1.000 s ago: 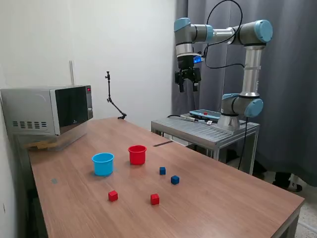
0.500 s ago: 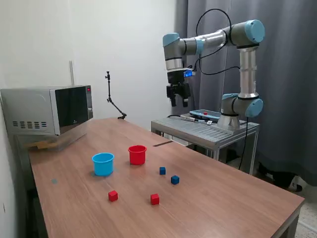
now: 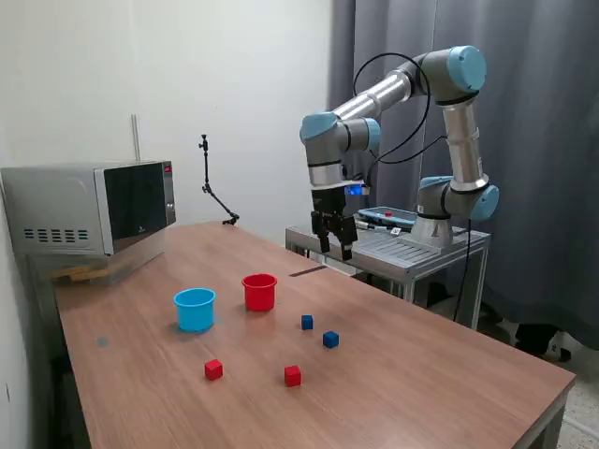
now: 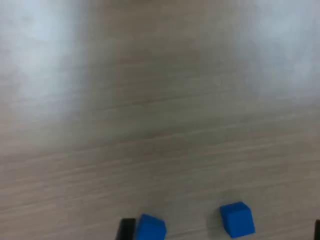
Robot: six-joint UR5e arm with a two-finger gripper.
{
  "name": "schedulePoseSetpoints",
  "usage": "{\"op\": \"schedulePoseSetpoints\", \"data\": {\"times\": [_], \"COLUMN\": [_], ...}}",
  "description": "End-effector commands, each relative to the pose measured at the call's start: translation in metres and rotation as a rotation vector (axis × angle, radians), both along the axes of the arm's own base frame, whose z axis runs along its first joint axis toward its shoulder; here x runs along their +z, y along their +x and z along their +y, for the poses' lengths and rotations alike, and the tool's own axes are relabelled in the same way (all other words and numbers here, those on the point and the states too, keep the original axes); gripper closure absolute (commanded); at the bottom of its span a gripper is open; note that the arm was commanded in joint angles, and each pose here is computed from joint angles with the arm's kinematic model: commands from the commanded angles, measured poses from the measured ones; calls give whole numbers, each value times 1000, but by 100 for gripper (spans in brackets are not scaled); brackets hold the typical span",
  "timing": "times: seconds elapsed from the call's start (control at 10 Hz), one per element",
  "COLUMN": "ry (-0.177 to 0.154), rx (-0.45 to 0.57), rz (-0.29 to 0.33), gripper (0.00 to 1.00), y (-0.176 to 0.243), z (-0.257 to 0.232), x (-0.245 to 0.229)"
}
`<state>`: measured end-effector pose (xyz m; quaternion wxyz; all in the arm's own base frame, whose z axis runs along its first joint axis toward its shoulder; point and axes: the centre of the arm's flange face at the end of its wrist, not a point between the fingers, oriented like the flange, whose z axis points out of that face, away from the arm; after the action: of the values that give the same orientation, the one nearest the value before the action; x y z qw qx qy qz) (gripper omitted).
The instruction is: Place red objects in the red bin, and blue objects in the blue bin.
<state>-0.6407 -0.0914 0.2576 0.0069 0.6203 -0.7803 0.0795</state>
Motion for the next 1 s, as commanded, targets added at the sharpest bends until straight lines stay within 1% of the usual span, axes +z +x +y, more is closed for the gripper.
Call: {"op": "schedulePoseSetpoints", "data": {"times": [0.0, 0.2, 0.3, 0.4, 0.5, 0.6, 0.7, 0.8, 0.9], "ry": [29, 34, 36, 46, 84, 96, 100, 116, 153], "rx": [-67, -143, -163, -207, -267, -274, -290, -319, -359], "rz": [-28, 10, 10, 28, 17, 2, -13, -24, -48], "gripper": [0, 0, 0, 0, 0, 0, 0, 0, 0], "y": [-25, -40, -43, -46, -50, -50, -49, -47, -40], "z": [-22, -28, -27, -25, -19, -15, -5, 9, 19], "x": [-38, -53, -59, -59, -72, -82, -89, -94, -104]}}
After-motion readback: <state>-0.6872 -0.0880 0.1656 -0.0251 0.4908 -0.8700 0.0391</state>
